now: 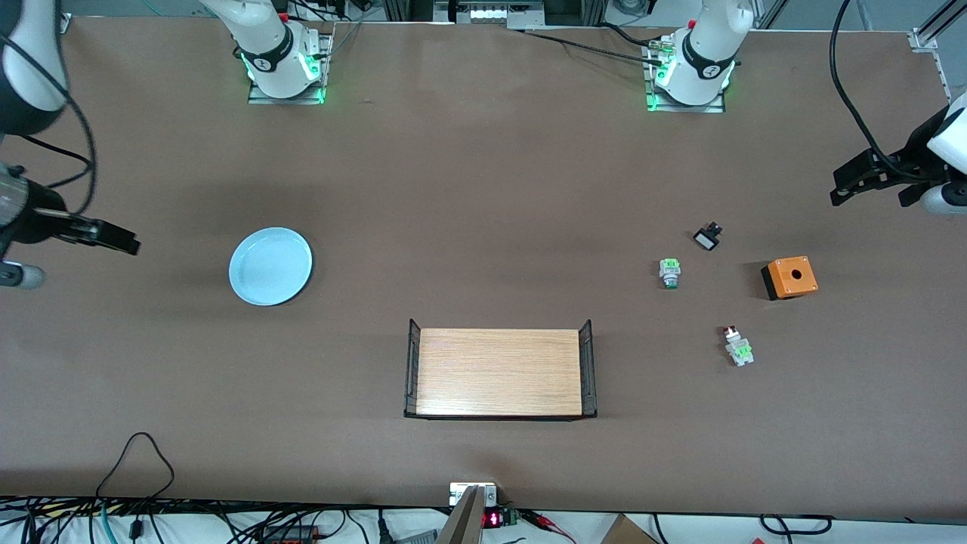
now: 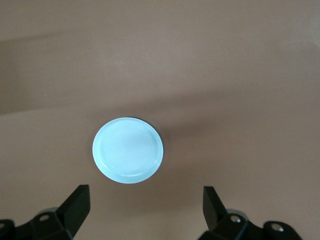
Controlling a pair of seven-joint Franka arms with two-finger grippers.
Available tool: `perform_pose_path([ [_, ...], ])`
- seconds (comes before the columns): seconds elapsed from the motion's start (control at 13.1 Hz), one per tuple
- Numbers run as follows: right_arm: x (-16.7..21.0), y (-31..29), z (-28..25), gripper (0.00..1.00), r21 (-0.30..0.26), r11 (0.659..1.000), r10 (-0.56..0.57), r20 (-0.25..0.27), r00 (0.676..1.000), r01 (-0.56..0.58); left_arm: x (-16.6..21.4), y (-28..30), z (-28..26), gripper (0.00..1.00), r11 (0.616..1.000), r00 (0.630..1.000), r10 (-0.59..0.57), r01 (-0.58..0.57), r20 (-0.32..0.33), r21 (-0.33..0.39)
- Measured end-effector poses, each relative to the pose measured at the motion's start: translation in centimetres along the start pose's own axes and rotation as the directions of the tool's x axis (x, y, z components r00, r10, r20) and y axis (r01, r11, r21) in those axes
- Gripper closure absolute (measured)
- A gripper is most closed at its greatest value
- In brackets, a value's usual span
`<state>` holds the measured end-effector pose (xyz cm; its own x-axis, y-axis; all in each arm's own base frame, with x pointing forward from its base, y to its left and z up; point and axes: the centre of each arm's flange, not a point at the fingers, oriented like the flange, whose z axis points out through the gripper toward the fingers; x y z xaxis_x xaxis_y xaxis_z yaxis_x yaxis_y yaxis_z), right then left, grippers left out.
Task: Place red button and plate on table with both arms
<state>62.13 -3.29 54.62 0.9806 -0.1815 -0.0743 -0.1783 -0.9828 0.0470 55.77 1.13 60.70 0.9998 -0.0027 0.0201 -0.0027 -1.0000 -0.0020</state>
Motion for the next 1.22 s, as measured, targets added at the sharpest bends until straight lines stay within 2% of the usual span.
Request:
perform_pose_path([
  [0.38,-1.9,2.2,-1.9,0.0,0.0,0.997,-0.081,0.03,0.996,0.081,0.0,0.0,0.0,0.0,1.0,1.0,0.0,0.0,0.0,0.0],
  [0.69,-4.3,2.6,-1.1,0.0,0.009,0.995,-0.098,-0.015,0.995,0.098,0.0,0.0,0.0,0.0,1.0,1.0,0.0,0.0,0.0,0.0],
  [1.22,-5.3,2.3,-1.6,0.0,0.011,0.994,-0.112,-0.007,0.994,0.112,0.0,0.0,0.0,0.0,1.0,1.0,0.0,0.0,0.0,0.0],
])
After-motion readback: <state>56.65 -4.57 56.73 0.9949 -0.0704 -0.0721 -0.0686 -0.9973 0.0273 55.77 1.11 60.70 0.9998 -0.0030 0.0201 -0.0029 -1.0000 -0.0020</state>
